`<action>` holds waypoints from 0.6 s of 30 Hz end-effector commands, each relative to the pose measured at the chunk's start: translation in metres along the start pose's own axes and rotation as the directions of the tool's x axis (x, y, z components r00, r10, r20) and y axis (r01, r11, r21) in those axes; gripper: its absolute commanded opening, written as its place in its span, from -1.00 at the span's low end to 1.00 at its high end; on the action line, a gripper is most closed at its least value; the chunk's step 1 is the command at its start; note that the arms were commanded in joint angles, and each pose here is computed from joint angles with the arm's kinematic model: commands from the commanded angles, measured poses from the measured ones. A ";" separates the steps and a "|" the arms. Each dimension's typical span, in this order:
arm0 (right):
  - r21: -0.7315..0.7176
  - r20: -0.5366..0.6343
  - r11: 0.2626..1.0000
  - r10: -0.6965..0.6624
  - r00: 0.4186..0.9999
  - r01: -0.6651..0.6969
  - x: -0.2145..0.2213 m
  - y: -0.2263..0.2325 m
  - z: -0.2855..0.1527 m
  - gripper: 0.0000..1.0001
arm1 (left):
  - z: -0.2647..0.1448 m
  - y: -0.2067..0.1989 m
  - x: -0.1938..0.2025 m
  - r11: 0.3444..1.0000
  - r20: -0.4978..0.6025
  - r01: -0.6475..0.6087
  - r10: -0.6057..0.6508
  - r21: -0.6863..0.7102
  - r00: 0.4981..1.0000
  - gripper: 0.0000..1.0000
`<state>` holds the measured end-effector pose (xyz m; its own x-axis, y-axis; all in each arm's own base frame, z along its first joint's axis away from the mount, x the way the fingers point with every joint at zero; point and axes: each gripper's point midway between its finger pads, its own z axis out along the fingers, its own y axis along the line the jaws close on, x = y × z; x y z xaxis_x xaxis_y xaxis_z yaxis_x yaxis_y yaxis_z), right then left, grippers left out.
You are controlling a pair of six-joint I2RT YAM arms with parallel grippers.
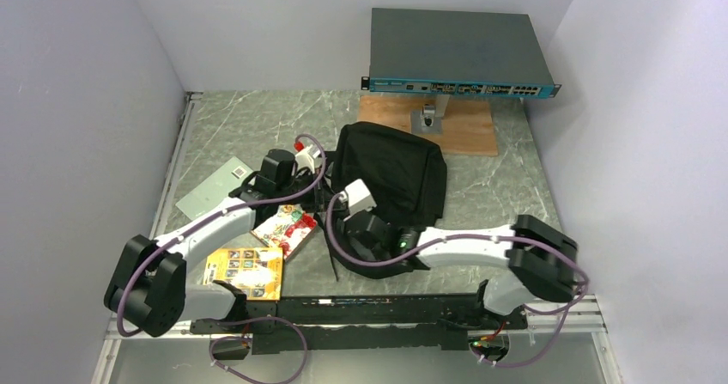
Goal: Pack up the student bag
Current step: Adjust the student bag at the center of the board.
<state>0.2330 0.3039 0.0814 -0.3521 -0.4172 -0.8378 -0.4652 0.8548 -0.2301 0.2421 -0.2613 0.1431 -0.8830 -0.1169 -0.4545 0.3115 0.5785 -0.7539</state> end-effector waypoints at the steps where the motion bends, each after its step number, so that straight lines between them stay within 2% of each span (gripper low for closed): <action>1: -0.044 0.147 0.983 0.182 0.972 -0.177 -0.062 -0.030 -0.023 -0.97 | -0.014 -0.006 -0.007 0.993 0.004 -0.112 0.112 -0.039 0.994 -0.56; 2: -0.100 0.121 0.977 0.201 0.972 -0.189 -0.065 -0.028 -0.023 -1.00 | -0.016 -0.004 -0.010 0.990 0.008 -0.125 0.126 -0.064 0.992 -0.41; 6: -0.257 0.025 0.936 0.254 0.967 -0.240 -0.069 -0.021 -0.026 -1.00 | -0.032 -0.002 -0.018 0.974 0.033 -0.180 0.186 -0.137 0.982 0.43; 9: -0.349 -0.035 0.904 0.251 0.967 -0.247 -0.068 -0.016 -0.030 -1.00 | -0.048 -0.007 -0.022 0.966 0.062 -0.191 0.204 -0.174 0.977 0.84; 11: -0.392 -0.084 0.888 0.225 0.971 -0.240 -0.066 -0.014 -0.031 -1.00 | -0.059 -0.016 -0.022 0.970 0.086 -0.176 0.192 -0.167 0.978 0.96; 14: -0.431 -0.115 0.875 0.191 0.975 -0.222 -0.065 -0.014 -0.035 -1.00 | -0.070 -0.037 -0.016 0.991 0.134 -0.104 0.114 -0.085 0.984 0.93; 16: -0.451 -0.120 0.865 0.187 0.975 -0.222 -0.067 -0.013 -0.037 -1.00 | -0.070 -0.058 -0.008 0.998 0.151 -0.032 0.022 0.060 0.988 0.85; 18: -0.474 -0.119 0.854 0.180 0.976 -0.215 -0.068 -0.011 -0.041 -0.97 | -0.068 -0.080 -0.004 0.968 0.159 0.050 -0.091 0.245 0.983 0.79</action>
<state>0.2425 0.2903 0.1339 -0.5468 -0.2888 -0.7859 -0.6168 0.7737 0.1449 0.2189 -0.2283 0.2089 -0.7843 -0.1726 -0.5959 0.3802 0.6253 -0.6815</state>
